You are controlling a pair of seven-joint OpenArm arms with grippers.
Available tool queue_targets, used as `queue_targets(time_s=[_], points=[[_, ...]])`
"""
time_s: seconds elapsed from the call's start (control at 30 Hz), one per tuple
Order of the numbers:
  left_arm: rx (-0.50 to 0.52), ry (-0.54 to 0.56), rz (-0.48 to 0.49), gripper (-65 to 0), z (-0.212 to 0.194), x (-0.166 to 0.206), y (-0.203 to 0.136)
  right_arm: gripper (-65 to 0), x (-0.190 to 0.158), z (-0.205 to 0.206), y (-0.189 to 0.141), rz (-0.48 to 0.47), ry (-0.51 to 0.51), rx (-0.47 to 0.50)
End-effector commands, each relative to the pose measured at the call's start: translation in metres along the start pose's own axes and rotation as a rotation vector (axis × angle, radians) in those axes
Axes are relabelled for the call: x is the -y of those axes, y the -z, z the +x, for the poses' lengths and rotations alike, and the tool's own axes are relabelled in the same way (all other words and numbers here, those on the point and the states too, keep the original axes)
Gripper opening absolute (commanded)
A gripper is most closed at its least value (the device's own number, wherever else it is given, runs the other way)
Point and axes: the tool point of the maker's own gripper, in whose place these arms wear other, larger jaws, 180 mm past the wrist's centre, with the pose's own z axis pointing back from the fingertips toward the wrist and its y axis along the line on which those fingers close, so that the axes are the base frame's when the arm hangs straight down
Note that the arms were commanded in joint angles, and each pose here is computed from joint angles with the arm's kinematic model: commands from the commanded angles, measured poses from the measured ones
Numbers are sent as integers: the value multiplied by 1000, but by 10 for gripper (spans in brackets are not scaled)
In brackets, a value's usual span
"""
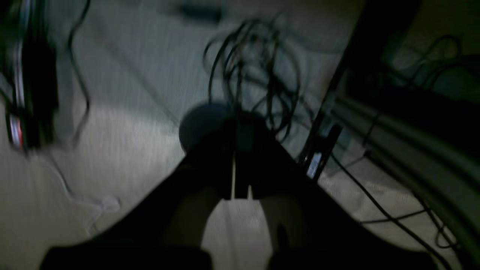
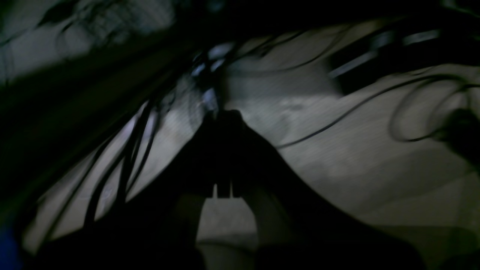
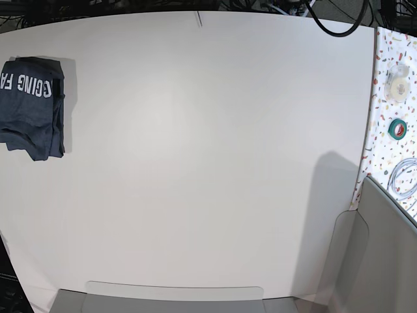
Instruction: Layout the t-shirt on the table in an organized manner, then fold the t-shirt properly
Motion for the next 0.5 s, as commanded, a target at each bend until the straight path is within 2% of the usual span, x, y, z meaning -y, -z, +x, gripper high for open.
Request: queue_targets(time_s=[0.0, 0.23, 0.47], points=[[5, 38, 3, -650, -3, -7, -1, -650, -14, 2, 2, 33, 0, 8], [30, 350, -153, -650, 6, 40, 0, -650, -27, 16, 5, 53, -3, 28], [37, 358, -149, -650, 16, 43, 3, -650, -31, 25, 6, 60, -2, 40]])
